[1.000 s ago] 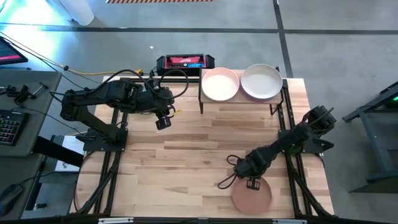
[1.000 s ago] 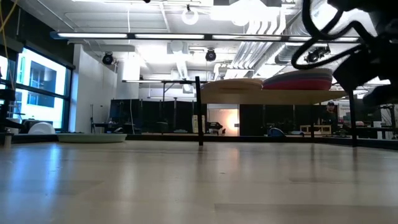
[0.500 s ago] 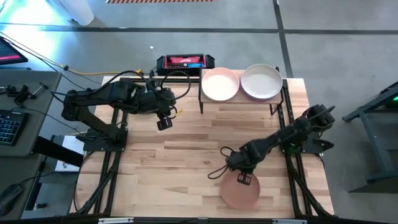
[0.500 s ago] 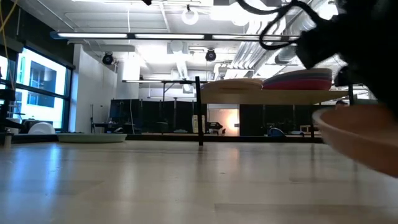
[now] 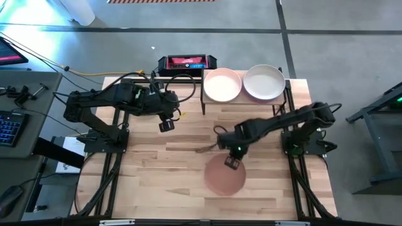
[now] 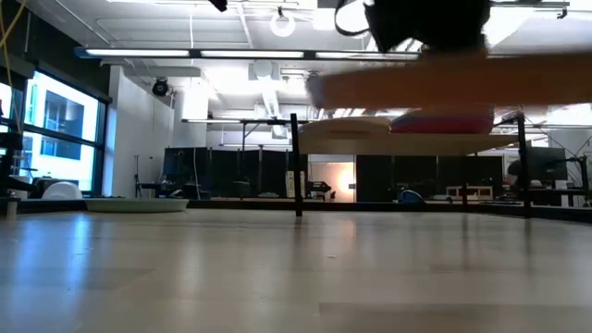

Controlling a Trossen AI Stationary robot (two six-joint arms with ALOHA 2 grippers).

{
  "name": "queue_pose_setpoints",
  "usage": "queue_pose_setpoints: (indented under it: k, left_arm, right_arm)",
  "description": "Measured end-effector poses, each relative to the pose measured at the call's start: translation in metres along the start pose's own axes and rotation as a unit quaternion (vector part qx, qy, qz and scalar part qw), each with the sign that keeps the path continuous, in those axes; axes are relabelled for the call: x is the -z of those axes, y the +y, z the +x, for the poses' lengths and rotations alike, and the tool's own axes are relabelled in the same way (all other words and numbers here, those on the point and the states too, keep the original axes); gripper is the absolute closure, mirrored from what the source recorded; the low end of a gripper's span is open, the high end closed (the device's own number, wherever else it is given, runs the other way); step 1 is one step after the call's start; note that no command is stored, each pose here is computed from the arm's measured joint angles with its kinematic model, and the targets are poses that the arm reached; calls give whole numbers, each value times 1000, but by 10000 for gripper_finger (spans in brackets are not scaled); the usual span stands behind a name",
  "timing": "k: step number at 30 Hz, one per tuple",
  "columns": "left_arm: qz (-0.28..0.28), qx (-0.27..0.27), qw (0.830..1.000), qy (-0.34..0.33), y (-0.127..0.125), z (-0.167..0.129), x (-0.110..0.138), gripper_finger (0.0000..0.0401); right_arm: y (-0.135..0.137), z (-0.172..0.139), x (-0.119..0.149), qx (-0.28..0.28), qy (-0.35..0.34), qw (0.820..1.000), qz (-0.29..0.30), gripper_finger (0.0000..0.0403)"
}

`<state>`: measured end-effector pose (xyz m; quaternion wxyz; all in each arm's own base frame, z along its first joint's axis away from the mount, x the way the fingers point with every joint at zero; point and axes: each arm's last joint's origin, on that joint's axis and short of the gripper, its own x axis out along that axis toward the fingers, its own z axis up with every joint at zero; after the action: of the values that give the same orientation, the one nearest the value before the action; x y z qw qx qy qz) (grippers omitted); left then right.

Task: Place and stack plates onto a shelf
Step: Stack the brown plate on top of the white plate on the shelf

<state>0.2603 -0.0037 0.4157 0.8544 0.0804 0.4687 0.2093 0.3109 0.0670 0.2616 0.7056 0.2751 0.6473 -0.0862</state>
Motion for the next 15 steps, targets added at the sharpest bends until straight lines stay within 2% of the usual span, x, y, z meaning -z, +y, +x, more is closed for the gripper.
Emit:
queue_pose_setpoints:
  k: [7, 15]
  left_arm:
    - [14, -4, 1000, 26, 1, 0, 6, 272]
    - [18, -28, 999, 27, 3, 0, 6, 272]
  right_arm:
    - [-21, -49, -29, 21, -55, 998, 24, 403]
    - [-67, -109, -55, 44, -106, 992, 47, 403]
